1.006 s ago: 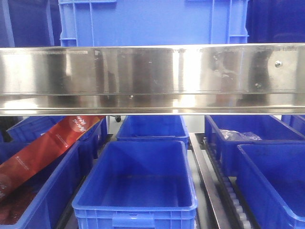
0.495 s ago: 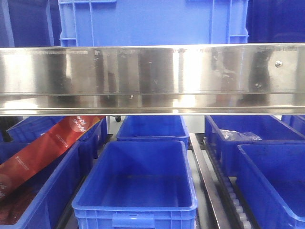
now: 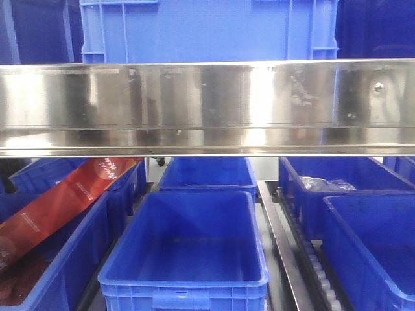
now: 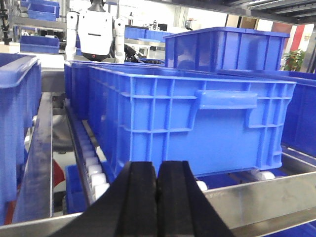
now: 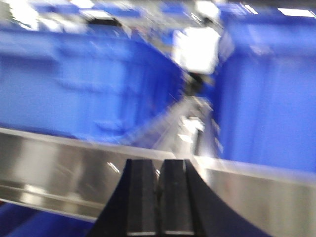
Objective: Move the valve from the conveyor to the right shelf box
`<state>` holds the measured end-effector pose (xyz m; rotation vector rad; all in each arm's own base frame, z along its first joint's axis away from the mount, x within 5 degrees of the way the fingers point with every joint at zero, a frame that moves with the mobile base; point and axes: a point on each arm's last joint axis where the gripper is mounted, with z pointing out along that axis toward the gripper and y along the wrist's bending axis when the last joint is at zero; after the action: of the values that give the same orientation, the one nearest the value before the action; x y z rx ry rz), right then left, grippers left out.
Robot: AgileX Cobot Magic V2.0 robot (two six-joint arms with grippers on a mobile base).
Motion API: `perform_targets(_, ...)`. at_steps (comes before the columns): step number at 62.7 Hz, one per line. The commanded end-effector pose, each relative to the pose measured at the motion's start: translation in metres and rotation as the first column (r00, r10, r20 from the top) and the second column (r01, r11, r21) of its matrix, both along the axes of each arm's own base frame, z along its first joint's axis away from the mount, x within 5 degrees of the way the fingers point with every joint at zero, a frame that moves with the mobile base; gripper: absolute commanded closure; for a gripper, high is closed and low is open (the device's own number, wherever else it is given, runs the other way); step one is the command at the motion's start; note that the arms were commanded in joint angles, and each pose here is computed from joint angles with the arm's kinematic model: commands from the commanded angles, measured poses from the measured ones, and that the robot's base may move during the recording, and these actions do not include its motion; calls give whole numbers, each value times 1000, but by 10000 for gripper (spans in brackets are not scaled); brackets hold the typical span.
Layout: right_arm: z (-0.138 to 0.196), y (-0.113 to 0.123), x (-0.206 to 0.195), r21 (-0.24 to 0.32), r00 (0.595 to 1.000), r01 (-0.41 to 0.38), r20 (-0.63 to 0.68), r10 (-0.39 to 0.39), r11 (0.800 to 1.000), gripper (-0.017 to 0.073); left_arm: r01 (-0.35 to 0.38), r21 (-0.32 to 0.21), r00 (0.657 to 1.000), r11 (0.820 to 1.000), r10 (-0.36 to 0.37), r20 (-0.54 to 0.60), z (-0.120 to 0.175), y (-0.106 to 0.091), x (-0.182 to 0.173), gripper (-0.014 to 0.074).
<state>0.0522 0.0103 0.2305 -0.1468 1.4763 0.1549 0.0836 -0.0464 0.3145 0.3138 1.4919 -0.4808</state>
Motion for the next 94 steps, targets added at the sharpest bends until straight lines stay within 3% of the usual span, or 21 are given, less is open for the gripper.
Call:
perform_targets(1, -10, -4, 2, 61, 998, 67, 9, -68, 996, 727, 3, -18, 1000, 1000, -3, 17, 2, 0, -1, 704)
perform_targets(8, -13, -8, 4, 75, 989, 144, 27, -147, 987, 727, 3, -18, 1000, 1000, -3, 17, 2, 0, -1, 704)
perform_targets(14, -17, -9, 4, 67, 985, 171, -7, -170, 983, 727, 3, -18, 1000, 1000, -3, 17, 2, 0, -1, 704)
perform_targets(82, -17, -9, 4, 65, 985, 170, -6, -170, 983, 727, 3, -18, 1000, 1000, -3, 17, 2, 0, -1, 704)
perform_targets(89, -17, -9, 4, 65, 985, 170, -6, -170, 983, 727, -18, 29, 1000, 999, 18, 1, -9, 4, -4, 704)
perform_targets(94, -17, -9, 4, 65, 985, 170, -6, -170, 983, 727, -86, 57, 996, 995, 86, -12, -26, 12, -8, 704)
